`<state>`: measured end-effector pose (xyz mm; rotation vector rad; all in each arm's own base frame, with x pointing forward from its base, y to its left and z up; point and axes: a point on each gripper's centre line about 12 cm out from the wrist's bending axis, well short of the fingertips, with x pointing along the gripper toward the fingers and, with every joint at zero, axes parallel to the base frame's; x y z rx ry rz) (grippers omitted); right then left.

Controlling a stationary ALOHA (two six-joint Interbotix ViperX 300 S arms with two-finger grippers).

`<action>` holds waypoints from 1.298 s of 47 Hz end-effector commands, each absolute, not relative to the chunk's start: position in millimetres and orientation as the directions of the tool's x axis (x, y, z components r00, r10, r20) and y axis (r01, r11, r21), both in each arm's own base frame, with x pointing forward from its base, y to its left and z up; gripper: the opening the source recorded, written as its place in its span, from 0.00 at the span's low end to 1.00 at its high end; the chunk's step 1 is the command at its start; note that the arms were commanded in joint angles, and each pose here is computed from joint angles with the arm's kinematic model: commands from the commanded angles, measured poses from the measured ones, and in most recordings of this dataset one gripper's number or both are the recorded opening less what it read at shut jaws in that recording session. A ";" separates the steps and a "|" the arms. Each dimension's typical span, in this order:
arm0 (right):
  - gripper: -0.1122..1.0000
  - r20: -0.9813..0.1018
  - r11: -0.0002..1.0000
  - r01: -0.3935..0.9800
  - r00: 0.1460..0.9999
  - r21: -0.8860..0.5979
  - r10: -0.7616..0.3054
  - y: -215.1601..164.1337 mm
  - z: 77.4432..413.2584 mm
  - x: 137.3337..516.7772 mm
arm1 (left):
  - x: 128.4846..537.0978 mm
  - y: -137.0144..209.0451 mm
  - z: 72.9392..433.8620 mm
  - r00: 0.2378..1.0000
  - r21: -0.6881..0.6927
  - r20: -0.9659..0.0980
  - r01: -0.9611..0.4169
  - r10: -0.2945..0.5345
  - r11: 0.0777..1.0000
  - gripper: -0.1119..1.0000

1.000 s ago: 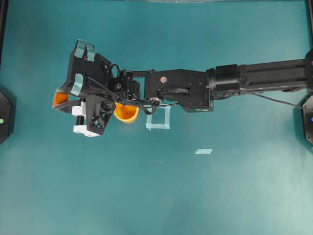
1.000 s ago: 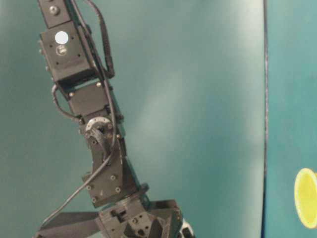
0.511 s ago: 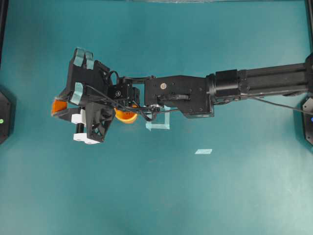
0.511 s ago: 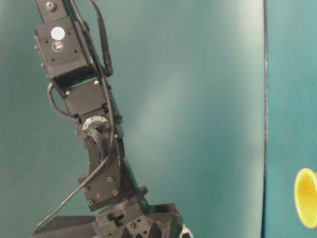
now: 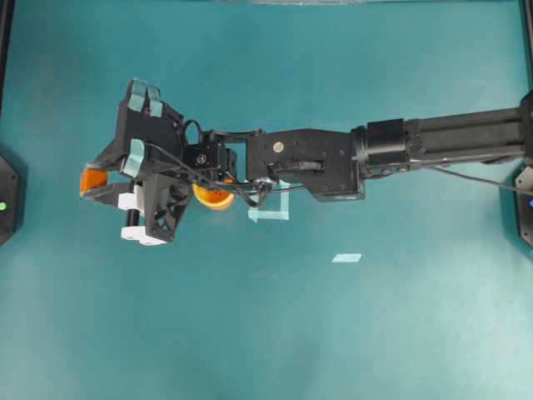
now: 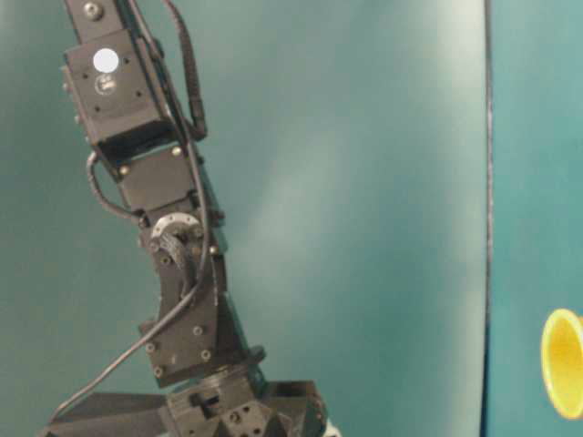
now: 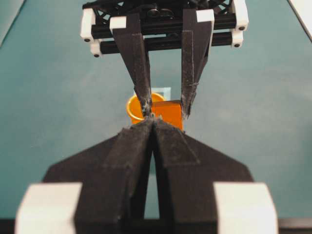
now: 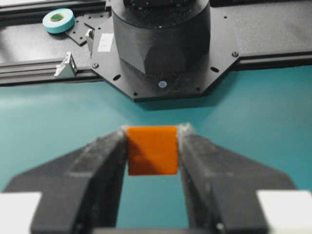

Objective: Move the block to the left with right arm.

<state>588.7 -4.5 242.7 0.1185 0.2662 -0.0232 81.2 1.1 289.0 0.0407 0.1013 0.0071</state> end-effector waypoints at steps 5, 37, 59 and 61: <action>0.46 -0.206 0.992 0.030 0.979 0.123 -0.005 -2.7 267.4 589.8 | 81.6 1.2 296.6 0.996 0.037 -0.090 -0.008 0.011 0.999 0.10; 0.46 -0.203 0.992 0.036 0.979 0.117 -0.012 -7.2 267.7 589.9 | 81.5 1.2 297.6 0.996 0.038 -0.086 -0.008 0.011 0.999 0.10; 0.46 -0.194 0.991 0.065 0.980 0.116 -0.042 -25.3 270.1 589.9 | 81.4 1.2 297.0 0.996 0.038 -0.090 -0.008 0.011 0.999 0.10; 0.46 -0.194 0.991 0.065 0.980 0.116 -0.042 -25.3 270.1 589.9 | 81.4 1.2 296.8 0.996 0.038 -0.092 -0.008 0.011 0.999 0.10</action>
